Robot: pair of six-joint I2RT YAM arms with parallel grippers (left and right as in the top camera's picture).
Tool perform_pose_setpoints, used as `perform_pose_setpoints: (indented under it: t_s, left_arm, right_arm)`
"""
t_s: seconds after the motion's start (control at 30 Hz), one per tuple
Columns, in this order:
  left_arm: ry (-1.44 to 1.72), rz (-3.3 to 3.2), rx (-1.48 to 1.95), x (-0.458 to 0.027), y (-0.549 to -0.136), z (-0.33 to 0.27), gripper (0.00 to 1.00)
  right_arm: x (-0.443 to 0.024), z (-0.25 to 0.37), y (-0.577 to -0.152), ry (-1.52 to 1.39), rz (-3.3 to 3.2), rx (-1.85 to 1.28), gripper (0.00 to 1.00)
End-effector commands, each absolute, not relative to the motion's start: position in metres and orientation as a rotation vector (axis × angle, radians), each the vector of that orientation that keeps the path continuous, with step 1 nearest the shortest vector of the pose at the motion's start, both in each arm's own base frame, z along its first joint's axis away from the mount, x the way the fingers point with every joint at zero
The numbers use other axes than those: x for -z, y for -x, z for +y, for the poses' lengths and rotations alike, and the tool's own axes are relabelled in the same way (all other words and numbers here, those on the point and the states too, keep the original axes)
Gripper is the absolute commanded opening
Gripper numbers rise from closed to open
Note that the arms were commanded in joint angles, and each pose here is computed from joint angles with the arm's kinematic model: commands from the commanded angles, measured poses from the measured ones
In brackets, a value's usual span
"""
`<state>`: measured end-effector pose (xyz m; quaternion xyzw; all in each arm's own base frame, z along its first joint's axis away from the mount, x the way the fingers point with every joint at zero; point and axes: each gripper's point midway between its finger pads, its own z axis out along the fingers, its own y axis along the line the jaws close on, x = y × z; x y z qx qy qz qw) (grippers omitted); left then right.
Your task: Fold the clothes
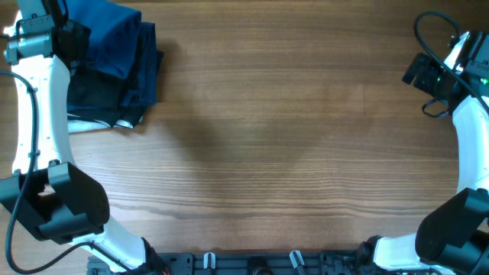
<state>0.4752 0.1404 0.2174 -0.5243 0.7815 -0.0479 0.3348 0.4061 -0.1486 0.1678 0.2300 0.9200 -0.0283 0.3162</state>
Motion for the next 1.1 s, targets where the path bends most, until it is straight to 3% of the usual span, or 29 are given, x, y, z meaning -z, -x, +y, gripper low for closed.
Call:
perform_pose_setpoints:
  t_s: [0.0, 0.03, 0.07, 0.1, 0.2, 0.23, 0.33, 0.37, 0.4, 0.43, 0.5, 0.57, 0.7, 1.07]
  left_arm:
    - [1.402, 2.052, 0.048, -0.202, -0.463, 0.152, 0.23]
    - [1.407, 2.067, 0.048, -0.196, -0.462, 0.151, 0.29]
    - [1.411, 2.084, 0.057, -0.191, -0.46, 0.149, 0.41]
    - [1.413, 2.102, 0.075, -0.186, -0.459, 0.145, 0.61]
    - [1.353, 2.148, 0.137, -0.191, -0.46, 0.135, 0.92]
    - [1.3, 2.166, 0.162, -0.198, -0.461, 0.131, 0.99]
    - [1.109, 2.166, 0.208, -0.242, -0.456, 0.12, 1.0]
    - [1.073, 2.146, 0.208, -0.256, -0.453, 0.118, 0.98]
    - [1.032, 2.117, 0.212, -0.274, -0.449, 0.115, 0.9]
    - [0.994, 2.092, 0.213, -0.288, -0.447, 0.112, 0.71]
    - [0.925, 2.047, 0.228, -0.311, -0.446, 0.106, 0.23]
    - [0.807, 2.035, 0.305, -0.325, -0.455, 0.091, 0.07]
    - [0.74, 2.063, 0.431, -0.313, -0.475, 0.076, 0.04]
    - [0.651, 2.372, 0.712, -0.169, -0.521, 0.042, 0.04]
  right_arm:
    - [-0.167, -0.152, -0.407, -0.634, 2.418, 0.092, 0.99]
    - [-0.167, -0.151, -0.407, -0.634, 2.418, 0.092, 0.99]
    - [-0.167, -0.151, -0.407, -0.634, 2.418, 0.092, 0.99]
    - [-0.167, -0.151, -0.407, -0.634, 2.418, 0.092, 1.0]
    - [-0.167, -0.151, -0.407, -0.634, 2.418, 0.092, 1.0]
    - [-0.167, -0.151, -0.407, -0.634, 2.418, 0.092, 0.99]
    - [-0.167, -0.151, -0.407, -0.634, 2.418, 0.092, 1.0]
    - [-0.167, -0.152, -0.407, -0.635, 2.418, 0.092, 0.99]
    - [-0.167, -0.151, -0.407, -0.634, 2.418, 0.092, 0.99]
    - [-0.167, -0.151, -0.407, -0.634, 2.418, 0.092, 1.0]
    - [-0.167, -0.151, -0.407, -0.634, 2.418, 0.092, 1.0]
    - [-0.167, -0.151, -0.407, -0.634, 2.418, 0.092, 1.0]
    - [-0.167, -0.151, -0.407, -0.634, 2.418, 0.092, 0.99]
    - [-0.167, -0.151, -0.407, -0.634, 2.418, 0.092, 0.99]
